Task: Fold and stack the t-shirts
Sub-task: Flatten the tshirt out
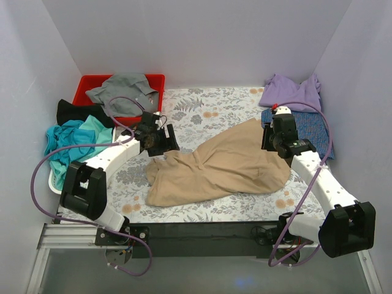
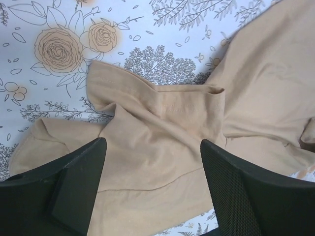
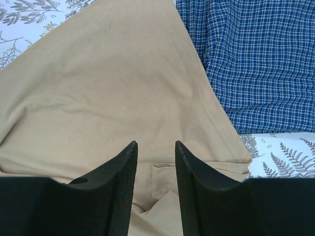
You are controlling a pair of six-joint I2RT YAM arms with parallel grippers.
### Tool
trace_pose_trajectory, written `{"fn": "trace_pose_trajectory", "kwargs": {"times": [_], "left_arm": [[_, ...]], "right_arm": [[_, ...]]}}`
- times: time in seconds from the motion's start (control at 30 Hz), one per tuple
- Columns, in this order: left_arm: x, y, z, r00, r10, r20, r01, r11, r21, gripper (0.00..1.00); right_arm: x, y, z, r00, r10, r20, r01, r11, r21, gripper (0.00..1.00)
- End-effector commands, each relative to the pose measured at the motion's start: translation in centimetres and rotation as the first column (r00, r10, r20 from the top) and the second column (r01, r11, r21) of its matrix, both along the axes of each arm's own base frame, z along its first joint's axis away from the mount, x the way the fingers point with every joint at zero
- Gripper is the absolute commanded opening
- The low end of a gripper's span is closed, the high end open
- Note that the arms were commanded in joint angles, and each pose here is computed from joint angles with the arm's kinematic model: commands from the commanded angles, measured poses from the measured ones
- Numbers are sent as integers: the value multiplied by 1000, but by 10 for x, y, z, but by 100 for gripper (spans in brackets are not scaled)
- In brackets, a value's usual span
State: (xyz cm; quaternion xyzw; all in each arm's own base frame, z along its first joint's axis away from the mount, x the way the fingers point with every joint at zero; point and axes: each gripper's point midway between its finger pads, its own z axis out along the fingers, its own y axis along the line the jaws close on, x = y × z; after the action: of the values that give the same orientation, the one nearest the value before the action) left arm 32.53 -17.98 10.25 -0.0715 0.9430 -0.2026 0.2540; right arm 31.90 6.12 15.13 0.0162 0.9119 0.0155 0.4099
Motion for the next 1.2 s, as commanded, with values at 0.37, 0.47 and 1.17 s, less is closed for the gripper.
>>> {"fn": "trace_pose_trajectory", "kwargs": {"times": [0.37, 0.47, 1.17], "left_arm": [[-7, -2, -51, 997, -12, -75, 15, 999, 44, 71], [-9, -6, -58, 995, -27, -91, 31, 999, 38, 63], [-121, -48, 124, 938, -346, 25, 332, 874, -356, 0]], "right_arm": [[6, 7, 0, 1000, 12, 20, -12, 999, 30, 43], [6, 7, -2, 1000, 12, 14, -12, 999, 31, 43], [1, 12, 4, 998, 53, 31, -55, 997, 45, 43]]}}
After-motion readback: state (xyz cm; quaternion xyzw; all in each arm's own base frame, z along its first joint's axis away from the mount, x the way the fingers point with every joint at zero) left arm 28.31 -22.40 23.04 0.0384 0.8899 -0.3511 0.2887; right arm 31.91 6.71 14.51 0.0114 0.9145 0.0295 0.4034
